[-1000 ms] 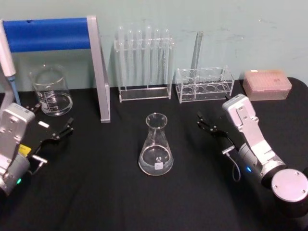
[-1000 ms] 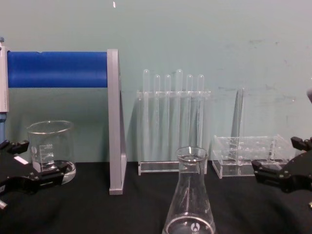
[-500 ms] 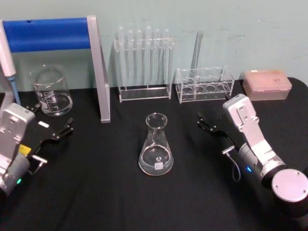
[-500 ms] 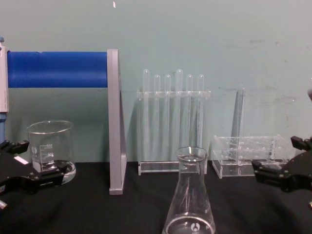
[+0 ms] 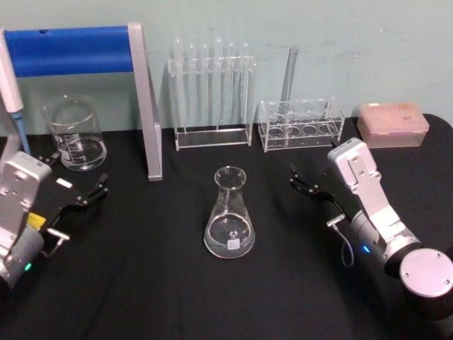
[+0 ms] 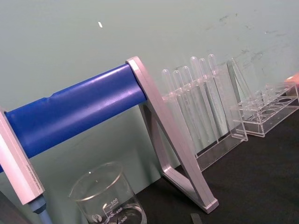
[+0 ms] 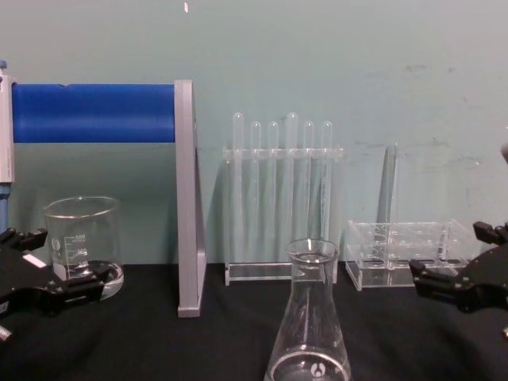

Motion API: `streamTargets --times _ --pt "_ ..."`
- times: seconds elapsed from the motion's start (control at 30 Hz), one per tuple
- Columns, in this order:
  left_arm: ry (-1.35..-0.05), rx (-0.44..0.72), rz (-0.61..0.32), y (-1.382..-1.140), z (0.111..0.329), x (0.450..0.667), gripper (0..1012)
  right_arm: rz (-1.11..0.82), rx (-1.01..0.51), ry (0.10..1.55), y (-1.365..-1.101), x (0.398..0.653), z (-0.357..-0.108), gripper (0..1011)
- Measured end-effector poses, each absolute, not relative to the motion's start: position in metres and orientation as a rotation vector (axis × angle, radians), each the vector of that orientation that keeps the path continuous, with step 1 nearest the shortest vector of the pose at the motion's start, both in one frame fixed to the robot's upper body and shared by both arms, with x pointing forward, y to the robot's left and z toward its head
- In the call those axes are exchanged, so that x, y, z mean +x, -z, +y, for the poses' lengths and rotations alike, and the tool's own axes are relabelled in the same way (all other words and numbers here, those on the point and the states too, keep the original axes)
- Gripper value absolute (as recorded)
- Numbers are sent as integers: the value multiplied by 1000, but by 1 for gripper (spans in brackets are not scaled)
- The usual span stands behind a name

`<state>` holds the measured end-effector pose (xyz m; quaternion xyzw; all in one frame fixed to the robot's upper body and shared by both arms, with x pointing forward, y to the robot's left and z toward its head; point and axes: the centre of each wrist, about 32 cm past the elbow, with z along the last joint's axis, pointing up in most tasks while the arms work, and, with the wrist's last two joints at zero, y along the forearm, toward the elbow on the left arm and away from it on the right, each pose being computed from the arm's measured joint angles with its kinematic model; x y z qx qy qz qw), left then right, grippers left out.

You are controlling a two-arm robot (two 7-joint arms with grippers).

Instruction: Grasp the erlenmeyer flask with one hand, shake it three times, then place it back.

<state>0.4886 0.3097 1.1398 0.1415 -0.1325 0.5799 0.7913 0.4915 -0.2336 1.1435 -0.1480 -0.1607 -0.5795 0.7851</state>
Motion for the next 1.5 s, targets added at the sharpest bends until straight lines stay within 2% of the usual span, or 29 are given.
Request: streamTargets --times 1.5 --pt "-1248 304 -285 -1140 310 489 1001 -346 -319 1250 -1144 492 -234 1003"
